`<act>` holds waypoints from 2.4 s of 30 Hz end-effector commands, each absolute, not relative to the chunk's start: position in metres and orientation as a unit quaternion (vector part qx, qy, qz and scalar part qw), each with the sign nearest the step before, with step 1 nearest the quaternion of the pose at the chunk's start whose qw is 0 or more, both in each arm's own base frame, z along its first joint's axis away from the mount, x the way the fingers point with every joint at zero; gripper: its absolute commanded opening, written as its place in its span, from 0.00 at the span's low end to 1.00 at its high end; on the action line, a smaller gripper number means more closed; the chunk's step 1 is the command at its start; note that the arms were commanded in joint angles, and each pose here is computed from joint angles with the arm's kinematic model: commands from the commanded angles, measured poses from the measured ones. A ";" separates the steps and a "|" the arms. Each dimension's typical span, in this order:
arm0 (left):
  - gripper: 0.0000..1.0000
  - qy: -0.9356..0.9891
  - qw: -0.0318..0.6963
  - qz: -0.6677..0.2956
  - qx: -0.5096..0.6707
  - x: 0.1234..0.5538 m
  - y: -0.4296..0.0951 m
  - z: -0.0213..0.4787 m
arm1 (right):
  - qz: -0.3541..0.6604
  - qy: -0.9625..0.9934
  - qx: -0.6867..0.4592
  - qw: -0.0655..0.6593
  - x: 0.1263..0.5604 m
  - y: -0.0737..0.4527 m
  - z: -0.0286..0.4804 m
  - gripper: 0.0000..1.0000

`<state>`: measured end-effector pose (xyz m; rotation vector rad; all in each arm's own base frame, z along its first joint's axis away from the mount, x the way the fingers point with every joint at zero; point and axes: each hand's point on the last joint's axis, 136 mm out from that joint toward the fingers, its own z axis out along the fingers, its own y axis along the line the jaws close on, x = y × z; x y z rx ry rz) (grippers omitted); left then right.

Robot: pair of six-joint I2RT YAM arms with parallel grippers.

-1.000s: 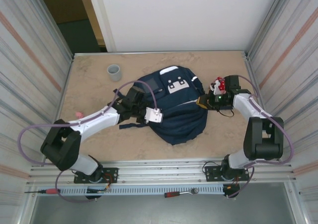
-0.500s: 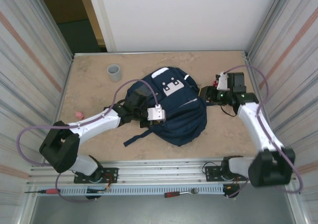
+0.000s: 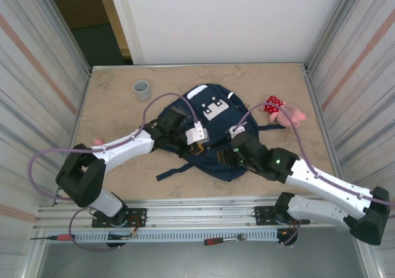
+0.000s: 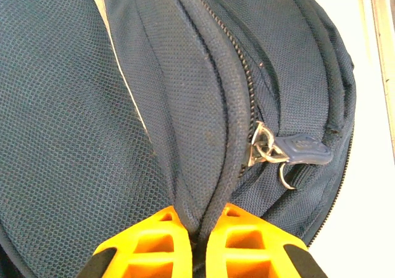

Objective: Pack the student bag

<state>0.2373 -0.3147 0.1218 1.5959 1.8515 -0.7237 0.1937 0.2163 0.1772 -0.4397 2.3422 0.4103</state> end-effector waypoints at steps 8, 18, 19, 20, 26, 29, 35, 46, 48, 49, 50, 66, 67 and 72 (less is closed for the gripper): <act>0.00 0.687 0.276 -0.350 0.573 0.227 -0.328 0.145 | 0.079 0.892 -0.195 0.400 0.214 0.256 0.172 0.55; 0.00 0.686 0.278 -0.343 0.578 0.228 -0.326 0.144 | 0.038 0.903 -0.171 0.392 0.236 0.252 0.161 0.22; 0.00 0.689 0.277 -0.335 0.580 0.229 -0.324 0.141 | 0.033 0.905 -0.169 0.389 0.237 0.247 0.162 0.16; 0.00 0.691 0.277 -0.328 0.581 0.230 -0.322 0.138 | 0.029 0.907 -0.167 0.387 0.237 0.242 0.163 0.12; 0.00 0.710 0.274 -0.289 0.581 0.241 -0.308 0.125 | 0.041 0.924 -0.166 0.343 0.233 0.214 0.164 0.00; 0.00 0.715 0.272 -0.269 0.585 0.245 -0.301 0.120 | 0.039 0.935 -0.157 0.315 0.233 0.195 0.160 0.00; 0.00 0.719 0.270 -0.248 0.591 0.248 -0.293 0.115 | 0.051 0.954 -0.134 0.263 0.238 0.168 0.146 0.00; 0.00 0.730 0.275 -0.233 0.580 0.252 -0.287 0.118 | 0.088 0.967 -0.079 0.228 0.247 0.139 0.136 0.00; 0.02 0.742 0.284 -0.243 0.556 0.255 -0.287 0.125 | 0.107 0.966 -0.077 0.225 0.245 0.145 0.136 0.00; 0.08 0.750 0.288 -0.255 0.538 0.255 -0.289 0.132 | 0.118 0.964 -0.075 0.225 0.243 0.149 0.136 0.00; 0.14 0.756 0.292 -0.266 0.522 0.255 -0.291 0.139 | 0.128 0.963 -0.074 0.227 0.242 0.152 0.135 0.00; 0.67 0.911 0.277 -0.304 0.025 0.275 -0.239 0.117 | 0.158 0.959 -0.063 0.226 0.231 0.168 0.121 0.00; 0.67 0.912 0.272 -0.305 0.022 0.276 -0.242 0.114 | 0.157 0.960 -0.065 0.223 0.229 0.169 0.120 0.00; 0.68 0.914 0.267 -0.306 0.030 0.299 -0.260 0.107 | 0.166 0.959 -0.073 0.219 0.221 0.184 0.118 0.00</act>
